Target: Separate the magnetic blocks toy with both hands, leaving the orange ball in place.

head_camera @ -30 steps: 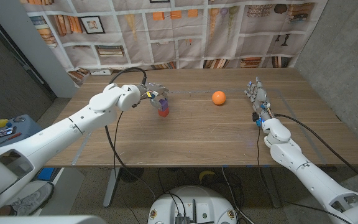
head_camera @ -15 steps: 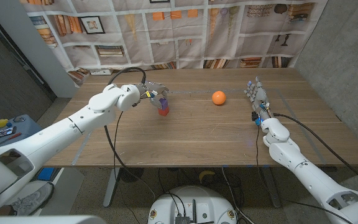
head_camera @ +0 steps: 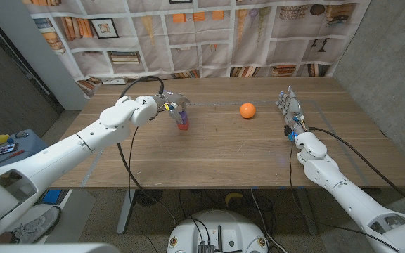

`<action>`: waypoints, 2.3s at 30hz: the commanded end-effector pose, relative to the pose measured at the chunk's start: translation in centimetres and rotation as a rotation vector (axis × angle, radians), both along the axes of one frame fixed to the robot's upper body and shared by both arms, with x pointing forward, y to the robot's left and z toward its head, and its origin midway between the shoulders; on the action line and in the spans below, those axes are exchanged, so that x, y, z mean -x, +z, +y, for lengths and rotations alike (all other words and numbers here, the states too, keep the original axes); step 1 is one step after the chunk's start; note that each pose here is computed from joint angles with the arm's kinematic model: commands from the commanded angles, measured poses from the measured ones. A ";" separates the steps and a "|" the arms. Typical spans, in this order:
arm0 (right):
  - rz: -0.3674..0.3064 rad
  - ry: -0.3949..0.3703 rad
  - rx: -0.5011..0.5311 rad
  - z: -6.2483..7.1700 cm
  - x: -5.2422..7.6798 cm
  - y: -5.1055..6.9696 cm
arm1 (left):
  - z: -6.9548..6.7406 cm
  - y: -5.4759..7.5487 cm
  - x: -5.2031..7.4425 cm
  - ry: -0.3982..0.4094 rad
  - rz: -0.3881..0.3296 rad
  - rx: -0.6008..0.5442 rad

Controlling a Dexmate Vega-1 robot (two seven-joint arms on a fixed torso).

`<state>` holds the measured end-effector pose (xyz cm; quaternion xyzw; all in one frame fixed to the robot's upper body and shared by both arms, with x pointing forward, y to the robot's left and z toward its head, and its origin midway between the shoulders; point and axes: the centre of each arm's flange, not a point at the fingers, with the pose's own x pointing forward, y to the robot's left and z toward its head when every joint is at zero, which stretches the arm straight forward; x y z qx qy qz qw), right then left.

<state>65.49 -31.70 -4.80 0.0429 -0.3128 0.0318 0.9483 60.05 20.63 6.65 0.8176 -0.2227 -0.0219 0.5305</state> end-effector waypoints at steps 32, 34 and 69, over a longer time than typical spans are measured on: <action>-0.010 0.031 0.080 -0.5 1.6 1.0 | 0.1 1.2 3.1 -0.034 -0.078 0.247; -0.009 0.030 0.084 -0.5 1.7 1.0 | 0.0 1.1 3.3 -0.041 -0.082 0.260; -0.027 0.053 0.154 0.3 2.1 1.7 | 0.5 -0.4 3.5 -0.183 -0.034 0.737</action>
